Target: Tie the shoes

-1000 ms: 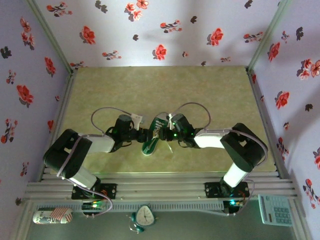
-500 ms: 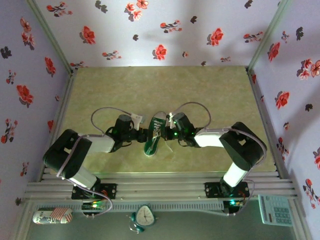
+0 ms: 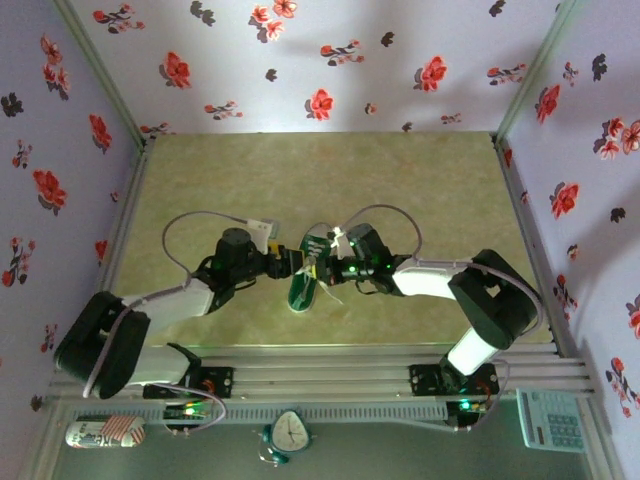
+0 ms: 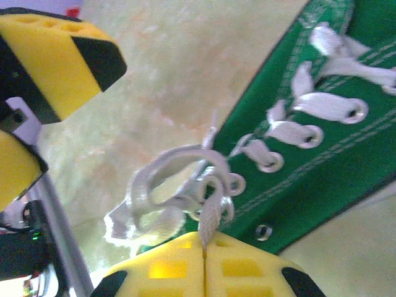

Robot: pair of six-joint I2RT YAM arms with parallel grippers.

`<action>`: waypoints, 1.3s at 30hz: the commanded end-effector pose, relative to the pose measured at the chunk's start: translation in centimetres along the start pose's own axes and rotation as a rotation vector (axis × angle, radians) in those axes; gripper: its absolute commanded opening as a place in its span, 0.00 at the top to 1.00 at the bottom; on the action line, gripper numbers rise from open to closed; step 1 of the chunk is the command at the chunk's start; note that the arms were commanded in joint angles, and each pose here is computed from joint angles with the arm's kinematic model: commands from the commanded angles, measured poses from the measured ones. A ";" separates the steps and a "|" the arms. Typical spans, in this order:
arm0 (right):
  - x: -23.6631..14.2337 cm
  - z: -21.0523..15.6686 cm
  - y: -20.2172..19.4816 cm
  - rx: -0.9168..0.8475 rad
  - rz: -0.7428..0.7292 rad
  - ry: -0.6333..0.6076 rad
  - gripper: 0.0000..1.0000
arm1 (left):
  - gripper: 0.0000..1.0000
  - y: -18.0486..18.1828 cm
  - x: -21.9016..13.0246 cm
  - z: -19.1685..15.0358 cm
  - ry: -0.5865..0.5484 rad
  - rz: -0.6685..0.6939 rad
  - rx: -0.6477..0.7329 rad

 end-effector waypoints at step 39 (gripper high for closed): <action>-0.1 0.8 1.1 -0.009 0.149 -0.122 0.94 | 0.31 0.6 3.3 -1.1 0.083 0.049 -0.066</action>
Point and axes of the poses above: each hand's point on the last joint's axis, 136 mm out from that joint toward the fingers, its own x axis out along the fingers, its own y axis along the line the jaws close on, z = x × y, the point moved 10 cm from there along -x, back along the fingers, and after that the axes turned 10 degrees about -x, right-handed, at the moved point
